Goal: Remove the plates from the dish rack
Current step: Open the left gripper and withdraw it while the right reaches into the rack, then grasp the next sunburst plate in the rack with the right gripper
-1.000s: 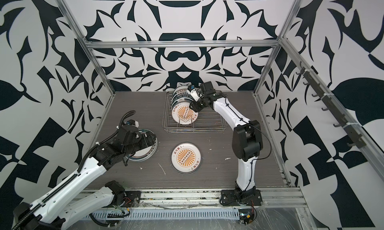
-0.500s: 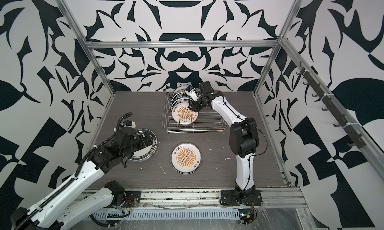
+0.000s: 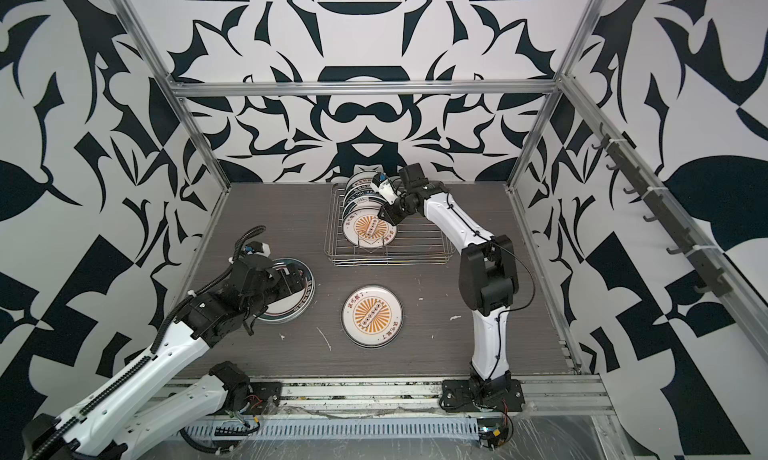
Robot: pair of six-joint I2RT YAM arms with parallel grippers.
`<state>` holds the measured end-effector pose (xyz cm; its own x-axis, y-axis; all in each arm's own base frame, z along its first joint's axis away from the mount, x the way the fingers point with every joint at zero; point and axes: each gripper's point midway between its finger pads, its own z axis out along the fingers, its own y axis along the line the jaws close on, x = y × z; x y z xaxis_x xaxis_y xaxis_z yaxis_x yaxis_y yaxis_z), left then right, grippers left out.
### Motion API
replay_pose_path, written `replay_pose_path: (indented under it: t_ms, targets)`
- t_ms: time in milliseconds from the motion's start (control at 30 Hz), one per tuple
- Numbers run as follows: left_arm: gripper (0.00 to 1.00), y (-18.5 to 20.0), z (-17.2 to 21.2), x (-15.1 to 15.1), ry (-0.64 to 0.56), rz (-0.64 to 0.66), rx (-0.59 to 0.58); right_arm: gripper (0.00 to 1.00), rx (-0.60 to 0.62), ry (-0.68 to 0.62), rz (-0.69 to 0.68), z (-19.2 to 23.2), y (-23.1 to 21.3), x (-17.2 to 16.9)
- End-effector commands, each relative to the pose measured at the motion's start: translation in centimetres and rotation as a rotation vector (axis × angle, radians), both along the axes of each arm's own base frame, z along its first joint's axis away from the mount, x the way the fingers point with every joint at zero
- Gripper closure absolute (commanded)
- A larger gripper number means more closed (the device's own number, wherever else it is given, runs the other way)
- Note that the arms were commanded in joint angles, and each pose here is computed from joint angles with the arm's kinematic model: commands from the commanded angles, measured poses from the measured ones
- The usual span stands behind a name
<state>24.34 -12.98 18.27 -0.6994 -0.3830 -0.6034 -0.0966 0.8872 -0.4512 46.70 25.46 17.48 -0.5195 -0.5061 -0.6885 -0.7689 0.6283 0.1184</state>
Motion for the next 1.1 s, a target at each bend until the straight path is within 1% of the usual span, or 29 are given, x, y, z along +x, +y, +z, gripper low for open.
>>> replay_pose_path:
  t_ms: [0,67,167,333,533,767,1067]
  targets:
    - [0.04,0.6,-0.7,0.0,0.003,0.025,0.011,0.76,0.032,-0.021,0.04,2.4,0.5,-1.4]
    - [0.04,0.5,-0.7,0.0,0.005,0.021,0.01,0.79,0.017,-0.021,0.036,2.2,0.3,-1.4]
    - [0.04,0.3,-0.9,0.1,0.015,0.017,0.009,0.85,0.004,-0.02,0.036,1.8,0.2,-1.4]
    - [0.04,0.1,-1.2,0.1,0.028,0.013,0.011,0.89,-0.013,-0.035,0.026,1.8,-0.1,-1.1]
    - [0.04,-0.3,-1.5,0.4,0.036,0.005,0.005,0.93,-0.021,-0.06,0.022,2.5,-0.3,-0.9]
    - [0.04,-0.9,-1.6,0.7,0.044,-0.005,-0.004,1.0,-0.045,-0.13,-0.007,4.4,-0.9,-0.2]
    - [0.03,-1.1,-1.7,0.7,0.049,-0.006,-0.022,1.0,-0.076,-0.218,-0.049,6.4,-2.0,0.3]
